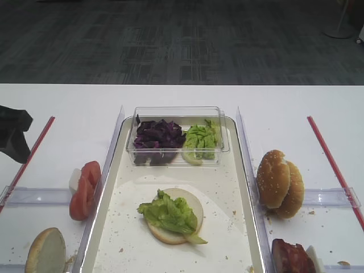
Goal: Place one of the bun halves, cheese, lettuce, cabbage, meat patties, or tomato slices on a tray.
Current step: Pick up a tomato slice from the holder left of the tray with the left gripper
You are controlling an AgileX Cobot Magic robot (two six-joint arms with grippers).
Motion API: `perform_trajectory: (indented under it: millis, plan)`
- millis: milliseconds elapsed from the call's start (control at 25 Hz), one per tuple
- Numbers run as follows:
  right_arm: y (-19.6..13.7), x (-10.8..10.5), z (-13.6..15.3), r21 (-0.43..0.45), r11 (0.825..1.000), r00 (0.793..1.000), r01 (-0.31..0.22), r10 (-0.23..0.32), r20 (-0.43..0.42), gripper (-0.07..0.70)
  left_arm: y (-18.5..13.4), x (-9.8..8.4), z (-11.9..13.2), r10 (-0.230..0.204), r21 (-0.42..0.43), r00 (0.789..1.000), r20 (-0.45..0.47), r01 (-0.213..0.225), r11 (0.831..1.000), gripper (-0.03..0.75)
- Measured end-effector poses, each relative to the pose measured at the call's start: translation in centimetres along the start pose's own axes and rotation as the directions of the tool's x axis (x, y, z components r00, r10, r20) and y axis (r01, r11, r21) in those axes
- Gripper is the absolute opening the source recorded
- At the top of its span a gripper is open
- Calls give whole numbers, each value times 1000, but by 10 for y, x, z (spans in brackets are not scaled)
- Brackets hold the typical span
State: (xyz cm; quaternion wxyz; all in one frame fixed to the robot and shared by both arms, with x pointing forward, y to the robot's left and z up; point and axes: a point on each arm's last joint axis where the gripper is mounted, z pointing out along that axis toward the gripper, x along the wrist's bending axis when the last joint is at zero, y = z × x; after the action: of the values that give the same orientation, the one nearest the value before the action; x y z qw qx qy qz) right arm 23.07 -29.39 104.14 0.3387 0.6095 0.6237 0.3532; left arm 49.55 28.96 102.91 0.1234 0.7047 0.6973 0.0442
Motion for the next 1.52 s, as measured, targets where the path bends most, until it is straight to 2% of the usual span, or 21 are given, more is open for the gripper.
perform_trajectory:
  millis: [120,280,400,520,760,960,1240,1520]
  plan:
    - [0,0,0,0,1000,1000,0,0,0,571,13,2,16,8,46,1000,-6,-7,999,451]
    - [0,0,0,0,1000,1000,0,0,0,571,22,6,36,92,94,996,-11,-91,991,450]
    - [0,0,0,0,1000,1000,0,0,0,571,23,6,43,109,112,994,-8,-108,988,450]
    - [0,0,0,0,1000,1000,0,0,0,571,24,6,44,109,107,994,-6,-108,988,450]
    - [0,0,0,0,1000,1000,0,0,0,571,27,1,44,81,78,996,30,-83,994,450]
    - [0,0,0,0,1000,1000,0,0,0,571,32,-15,40,126,60,991,42,-128,990,450]
    - [0,0,0,0,1000,1000,-2,2,0,571,31,-51,38,215,59,974,74,-220,974,450]
    - [0,0,0,0,1000,1000,-2,2,0,571,21,-86,38,263,80,959,101,-272,959,449]
